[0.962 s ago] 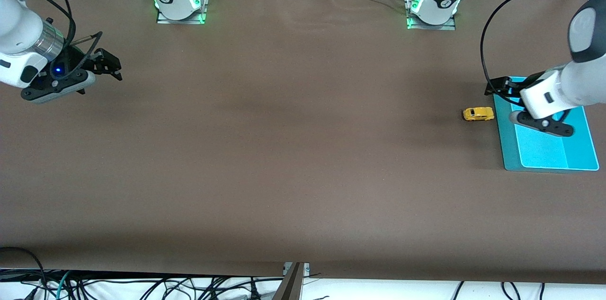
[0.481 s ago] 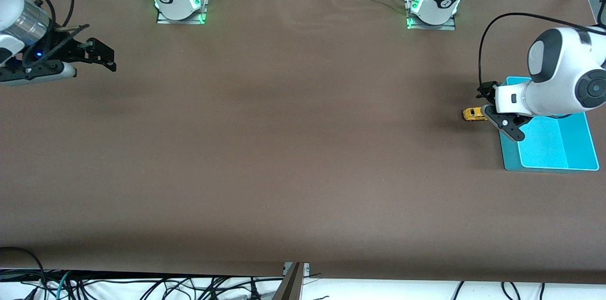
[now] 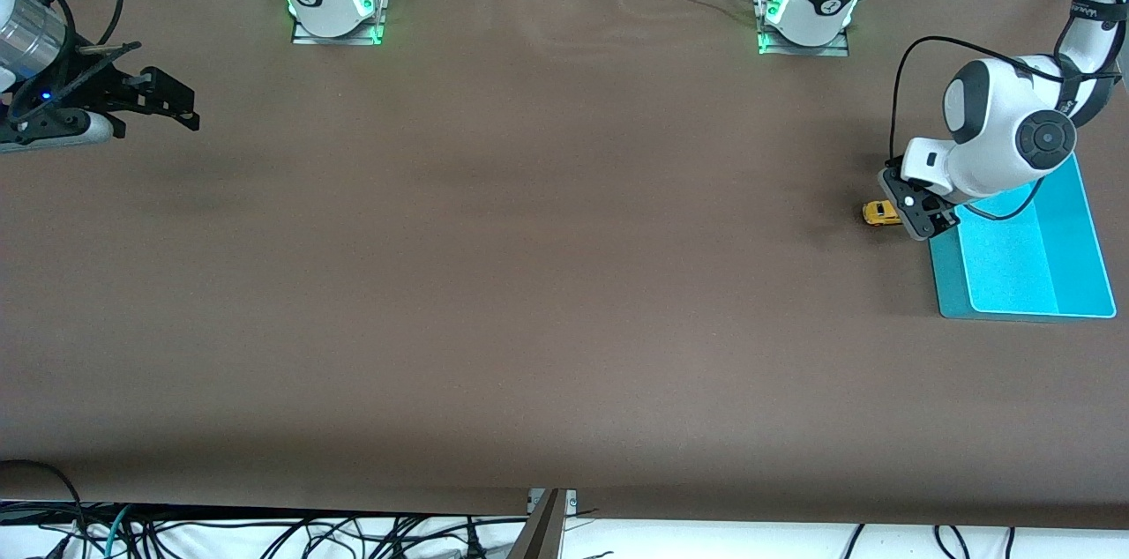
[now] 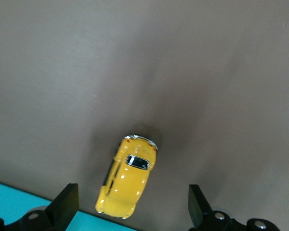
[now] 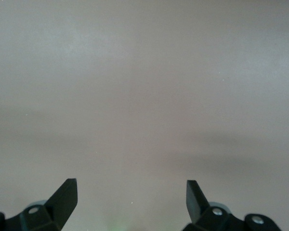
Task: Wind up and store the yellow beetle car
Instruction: 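Lower the left gripper onto the car and close on it, then lift the car with the left gripper and carry it into the tray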
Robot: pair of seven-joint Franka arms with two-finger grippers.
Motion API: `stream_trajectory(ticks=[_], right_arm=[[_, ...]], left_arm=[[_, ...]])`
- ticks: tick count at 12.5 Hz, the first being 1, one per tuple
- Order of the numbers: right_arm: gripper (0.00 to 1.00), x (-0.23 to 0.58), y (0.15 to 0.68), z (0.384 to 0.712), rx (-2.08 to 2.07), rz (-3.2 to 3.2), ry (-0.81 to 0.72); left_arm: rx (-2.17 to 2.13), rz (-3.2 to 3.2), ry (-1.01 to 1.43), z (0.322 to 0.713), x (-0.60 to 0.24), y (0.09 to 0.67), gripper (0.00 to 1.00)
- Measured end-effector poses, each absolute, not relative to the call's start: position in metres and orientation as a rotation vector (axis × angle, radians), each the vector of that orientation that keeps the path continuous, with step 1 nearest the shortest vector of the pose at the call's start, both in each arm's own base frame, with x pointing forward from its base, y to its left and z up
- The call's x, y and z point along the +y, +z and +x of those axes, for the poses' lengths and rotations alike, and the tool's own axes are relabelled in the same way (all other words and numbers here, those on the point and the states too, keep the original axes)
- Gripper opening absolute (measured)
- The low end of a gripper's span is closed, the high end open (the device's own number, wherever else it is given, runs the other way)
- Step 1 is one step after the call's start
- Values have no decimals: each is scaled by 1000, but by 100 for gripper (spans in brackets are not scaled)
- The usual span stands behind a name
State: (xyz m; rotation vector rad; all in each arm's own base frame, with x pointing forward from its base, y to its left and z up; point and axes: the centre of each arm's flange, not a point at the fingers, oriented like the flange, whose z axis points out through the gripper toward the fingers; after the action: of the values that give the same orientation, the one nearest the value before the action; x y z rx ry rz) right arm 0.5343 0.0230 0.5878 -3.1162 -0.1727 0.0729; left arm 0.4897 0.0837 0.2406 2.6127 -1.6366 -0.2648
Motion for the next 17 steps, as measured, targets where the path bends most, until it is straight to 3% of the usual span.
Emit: stream_trajectory(ticks=[8,13,17], right_arm=[[100,19,608,536,-177,-3152,39],[100,19,607,536,-178,-3152,42],[100,19,607,536,-178,-3152,43]], left_arm=[[-1970,2519,-260,485,85,205,100],[-2008,2526,-136,453,111,169,100],[-2126,2459,-144,455,102,170,52]])
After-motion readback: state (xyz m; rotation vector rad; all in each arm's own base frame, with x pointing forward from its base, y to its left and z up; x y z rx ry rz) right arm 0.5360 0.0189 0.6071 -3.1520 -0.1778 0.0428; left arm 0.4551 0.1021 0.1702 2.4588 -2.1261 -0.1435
